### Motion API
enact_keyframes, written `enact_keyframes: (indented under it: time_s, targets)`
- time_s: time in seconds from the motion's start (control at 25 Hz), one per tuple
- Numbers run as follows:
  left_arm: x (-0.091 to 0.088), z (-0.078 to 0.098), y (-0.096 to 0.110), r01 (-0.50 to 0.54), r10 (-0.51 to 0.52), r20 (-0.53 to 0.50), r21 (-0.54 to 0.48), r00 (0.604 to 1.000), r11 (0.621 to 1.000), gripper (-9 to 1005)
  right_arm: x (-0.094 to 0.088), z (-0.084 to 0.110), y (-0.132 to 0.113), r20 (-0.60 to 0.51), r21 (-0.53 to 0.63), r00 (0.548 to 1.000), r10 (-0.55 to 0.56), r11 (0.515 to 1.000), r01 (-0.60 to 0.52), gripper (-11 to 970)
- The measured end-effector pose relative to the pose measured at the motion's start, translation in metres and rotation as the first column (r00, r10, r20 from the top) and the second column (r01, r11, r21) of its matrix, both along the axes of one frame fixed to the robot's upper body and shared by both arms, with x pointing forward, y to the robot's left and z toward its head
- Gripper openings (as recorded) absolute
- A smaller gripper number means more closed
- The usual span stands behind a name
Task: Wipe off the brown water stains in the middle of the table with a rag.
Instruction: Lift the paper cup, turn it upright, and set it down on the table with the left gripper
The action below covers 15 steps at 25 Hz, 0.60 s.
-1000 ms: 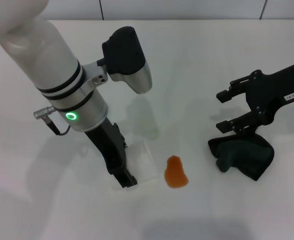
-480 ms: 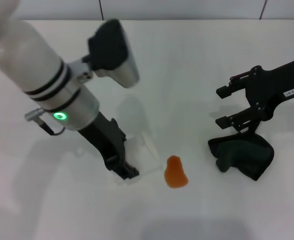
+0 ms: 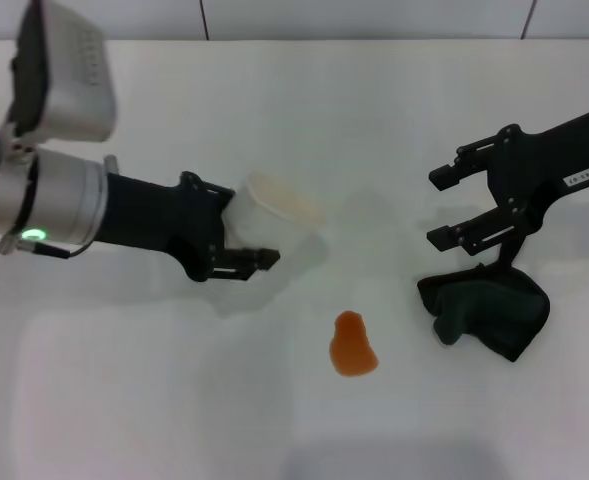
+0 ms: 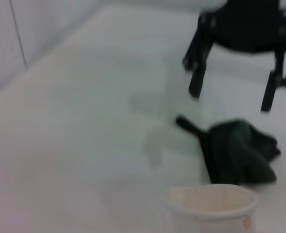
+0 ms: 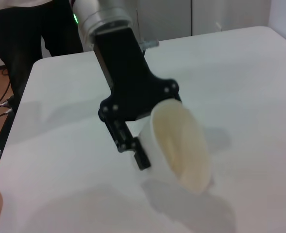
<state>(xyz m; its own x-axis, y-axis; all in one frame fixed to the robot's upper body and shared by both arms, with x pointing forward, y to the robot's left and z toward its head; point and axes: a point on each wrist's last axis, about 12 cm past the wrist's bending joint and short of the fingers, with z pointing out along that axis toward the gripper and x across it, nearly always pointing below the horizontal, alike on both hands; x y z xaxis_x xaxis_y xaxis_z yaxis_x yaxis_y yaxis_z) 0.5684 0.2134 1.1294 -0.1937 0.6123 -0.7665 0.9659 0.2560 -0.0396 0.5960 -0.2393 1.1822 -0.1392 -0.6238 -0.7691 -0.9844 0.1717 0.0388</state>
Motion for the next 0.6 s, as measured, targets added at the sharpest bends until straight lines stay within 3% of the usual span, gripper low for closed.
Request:
enact_keyframes:
  time_s: [0.24,0.6]
  targets:
    - [-0.016,-0.02,0.016,0.01,0.015,0.145,-0.171,0.989,0.985,538,0.0,0.0,0.0,-0.003,0.002,1.0,-0.005,1.0,0.005,777]
    - [-0.017,-0.068,0.033,-0.127,0.181,0.178,-0.274,0.967,0.953,531,0.001,0.0,0.001,-0.012,0.006,1.0,-0.013,1.0,0.013,777]
